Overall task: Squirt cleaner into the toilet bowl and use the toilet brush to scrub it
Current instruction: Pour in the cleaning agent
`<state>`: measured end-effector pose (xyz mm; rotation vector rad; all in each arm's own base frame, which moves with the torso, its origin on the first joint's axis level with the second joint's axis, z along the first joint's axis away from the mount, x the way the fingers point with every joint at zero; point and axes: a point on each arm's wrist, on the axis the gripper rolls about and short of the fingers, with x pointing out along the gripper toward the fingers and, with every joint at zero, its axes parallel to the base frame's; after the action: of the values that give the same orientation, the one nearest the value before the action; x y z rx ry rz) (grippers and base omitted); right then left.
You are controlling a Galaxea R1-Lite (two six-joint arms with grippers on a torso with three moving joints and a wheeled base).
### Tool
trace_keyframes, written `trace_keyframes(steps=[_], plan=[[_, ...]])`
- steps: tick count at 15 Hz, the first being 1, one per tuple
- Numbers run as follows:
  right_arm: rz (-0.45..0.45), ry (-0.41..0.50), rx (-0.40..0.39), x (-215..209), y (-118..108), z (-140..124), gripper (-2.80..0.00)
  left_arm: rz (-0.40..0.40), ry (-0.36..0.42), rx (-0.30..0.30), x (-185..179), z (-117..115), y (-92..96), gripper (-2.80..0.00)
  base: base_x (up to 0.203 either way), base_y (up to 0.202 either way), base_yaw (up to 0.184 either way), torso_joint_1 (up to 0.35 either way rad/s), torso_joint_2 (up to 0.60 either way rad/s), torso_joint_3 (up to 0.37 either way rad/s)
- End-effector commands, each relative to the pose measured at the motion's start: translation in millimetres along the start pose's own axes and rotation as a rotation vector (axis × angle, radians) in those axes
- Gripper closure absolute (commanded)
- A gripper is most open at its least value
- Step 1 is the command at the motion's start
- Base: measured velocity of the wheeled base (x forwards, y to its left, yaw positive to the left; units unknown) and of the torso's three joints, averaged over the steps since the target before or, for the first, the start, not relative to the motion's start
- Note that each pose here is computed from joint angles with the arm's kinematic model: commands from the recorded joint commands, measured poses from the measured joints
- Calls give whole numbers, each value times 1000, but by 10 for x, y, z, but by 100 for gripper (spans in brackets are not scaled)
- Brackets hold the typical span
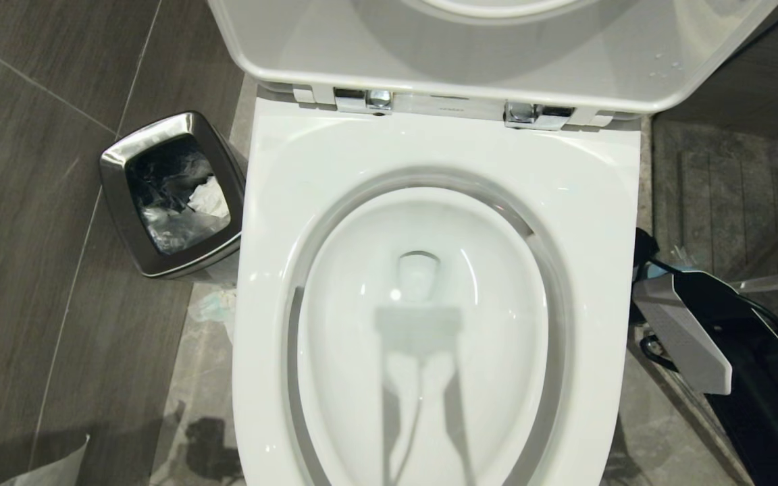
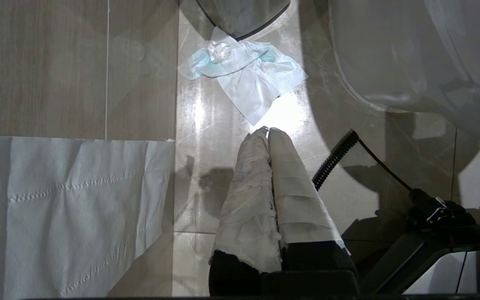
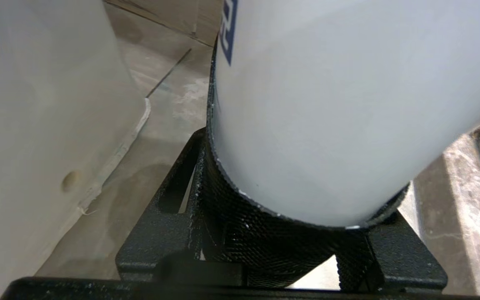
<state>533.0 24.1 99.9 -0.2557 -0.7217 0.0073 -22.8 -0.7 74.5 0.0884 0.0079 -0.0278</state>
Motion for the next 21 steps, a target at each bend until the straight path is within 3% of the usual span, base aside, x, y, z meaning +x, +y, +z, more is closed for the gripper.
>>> trace_keyframes(steps=[1,12,17,21], plan=[[-17,-34,-8,63,-79,113,0,0,3,0,2,-4,0,0,0,0,0,-2,-39,2],[-81,-134,-21,318,-466,635,0,0,3,0,2,-4,0,0,0,0,0,0,-3,0],[-100,-179,-23,433,-673,1169,0,0,3,0,2,-4,0,0,0,0,0,0,0,0],[-99,-156,-23,382,-783,1613,0,0,3,0,2,-4,0,0,0,0,0,0,0,0]])
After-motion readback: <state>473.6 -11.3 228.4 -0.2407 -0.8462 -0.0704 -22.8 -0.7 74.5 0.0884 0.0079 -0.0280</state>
